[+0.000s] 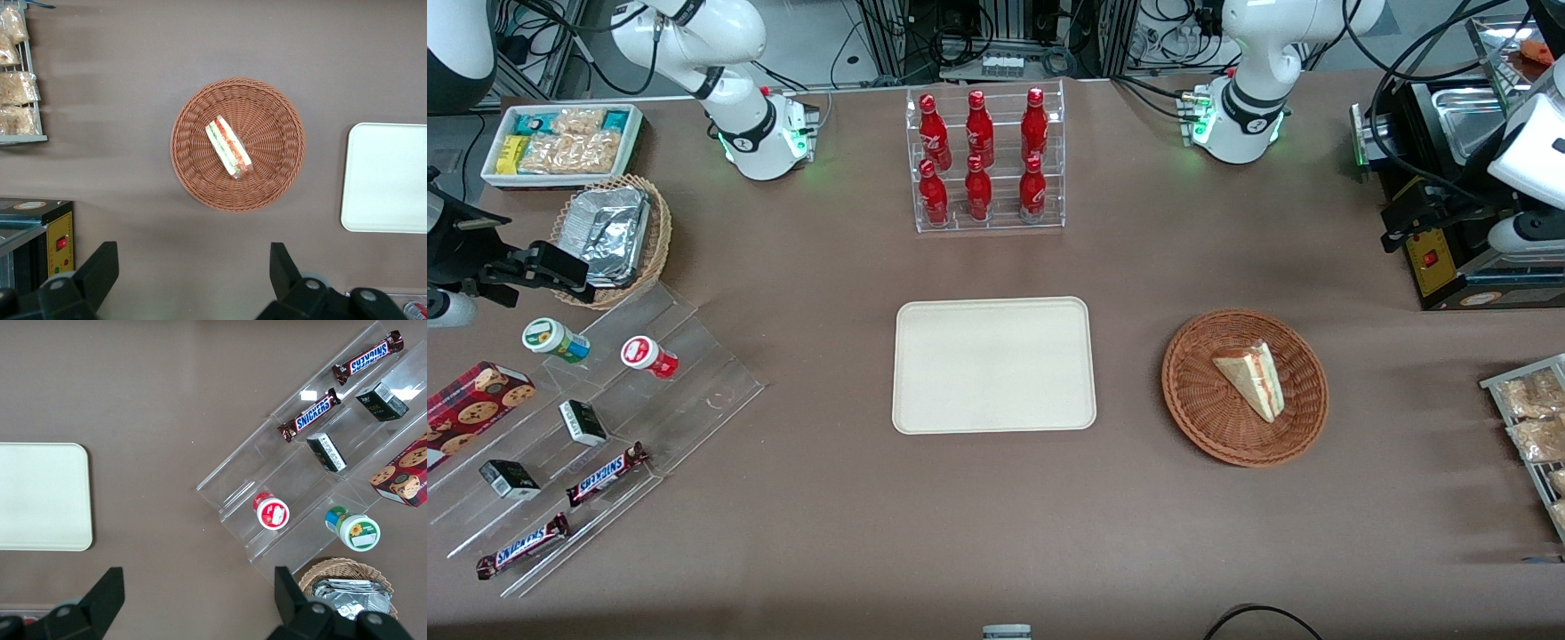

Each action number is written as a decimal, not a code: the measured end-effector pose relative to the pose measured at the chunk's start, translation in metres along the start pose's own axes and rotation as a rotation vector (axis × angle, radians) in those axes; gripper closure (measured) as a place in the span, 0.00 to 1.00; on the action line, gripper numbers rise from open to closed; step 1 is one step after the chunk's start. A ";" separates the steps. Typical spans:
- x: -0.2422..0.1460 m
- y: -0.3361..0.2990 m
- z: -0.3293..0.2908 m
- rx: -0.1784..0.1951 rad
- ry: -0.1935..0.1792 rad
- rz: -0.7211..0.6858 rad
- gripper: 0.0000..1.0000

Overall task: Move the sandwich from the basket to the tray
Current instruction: 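Move the left gripper from rest toward the wicker basket, then lower the open left gripper over the wrapped sandwich in the basket, then close the left gripper on the sandwich and lift it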

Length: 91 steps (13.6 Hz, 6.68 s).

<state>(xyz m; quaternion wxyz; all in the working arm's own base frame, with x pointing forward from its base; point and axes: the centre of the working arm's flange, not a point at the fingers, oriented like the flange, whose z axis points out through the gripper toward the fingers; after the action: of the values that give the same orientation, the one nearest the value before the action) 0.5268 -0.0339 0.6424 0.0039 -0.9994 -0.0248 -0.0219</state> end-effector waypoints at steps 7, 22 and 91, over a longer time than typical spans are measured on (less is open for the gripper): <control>0.001 0.000 0.015 0.004 -0.034 -0.001 0.00; 0.006 -0.004 0.171 0.012 -0.053 -0.271 0.00; 0.058 0.125 0.272 0.056 -0.194 -0.161 0.87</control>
<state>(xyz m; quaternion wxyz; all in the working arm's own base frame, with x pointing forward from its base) 0.6024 -0.1532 0.3720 0.0278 -0.9911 -0.1059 0.0752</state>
